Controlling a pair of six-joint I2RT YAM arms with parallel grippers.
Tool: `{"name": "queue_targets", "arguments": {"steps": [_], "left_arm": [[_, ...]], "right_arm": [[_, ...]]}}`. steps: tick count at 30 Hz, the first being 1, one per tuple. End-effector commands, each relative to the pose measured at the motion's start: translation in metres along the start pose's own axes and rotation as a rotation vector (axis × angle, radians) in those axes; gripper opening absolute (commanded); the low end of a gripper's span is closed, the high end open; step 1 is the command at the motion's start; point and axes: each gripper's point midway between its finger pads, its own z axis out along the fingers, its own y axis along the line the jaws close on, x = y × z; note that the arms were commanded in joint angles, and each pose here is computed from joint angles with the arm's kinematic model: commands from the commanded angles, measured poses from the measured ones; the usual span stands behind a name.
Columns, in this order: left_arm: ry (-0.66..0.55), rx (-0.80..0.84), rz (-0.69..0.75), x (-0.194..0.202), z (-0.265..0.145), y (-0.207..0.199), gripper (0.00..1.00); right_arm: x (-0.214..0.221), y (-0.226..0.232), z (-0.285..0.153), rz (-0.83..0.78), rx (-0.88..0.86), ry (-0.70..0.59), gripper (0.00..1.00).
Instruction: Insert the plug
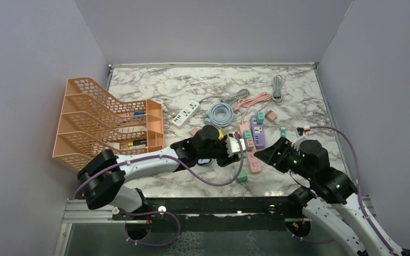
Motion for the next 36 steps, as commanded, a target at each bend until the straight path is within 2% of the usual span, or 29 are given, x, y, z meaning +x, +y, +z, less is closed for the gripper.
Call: {"name": "queue_targets", "arguments": {"steps": [1,7,12,18,31,34,36], "left_arm": [[-0.149,0.045,0.000,-0.043,-0.020,-0.011,0.14],[-0.259,0.096,0.034,-0.082,-0.046,-0.023,0.14],[-0.290,0.111,0.051,-0.093,-0.055,-0.027,0.14],[-0.303,0.125,0.056,-0.097,-0.059,-0.030,0.14],[-0.320,0.109,0.051,-0.100,-0.064,-0.029,0.15],[-0.298,0.100,0.036,-0.095,-0.064,-0.028,0.22],[-0.273,0.066,0.001,-0.090,-0.063,-0.023,0.40]], "right_arm": [[0.003,0.031,-0.007,-0.121,-0.169,0.032,0.62],[0.014,0.047,-0.006,-0.206,-0.210,0.156,0.63],[0.027,0.066,-0.002,-0.220,-0.311,0.254,0.62],[0.021,0.082,0.001,-0.171,-0.370,0.230,0.57],[0.025,0.073,0.023,-0.076,-0.298,0.270,0.39],[0.023,0.071,0.030,-0.075,-0.276,0.261,0.27],[0.020,0.069,0.035,-0.088,-0.264,0.246,0.17]]}}
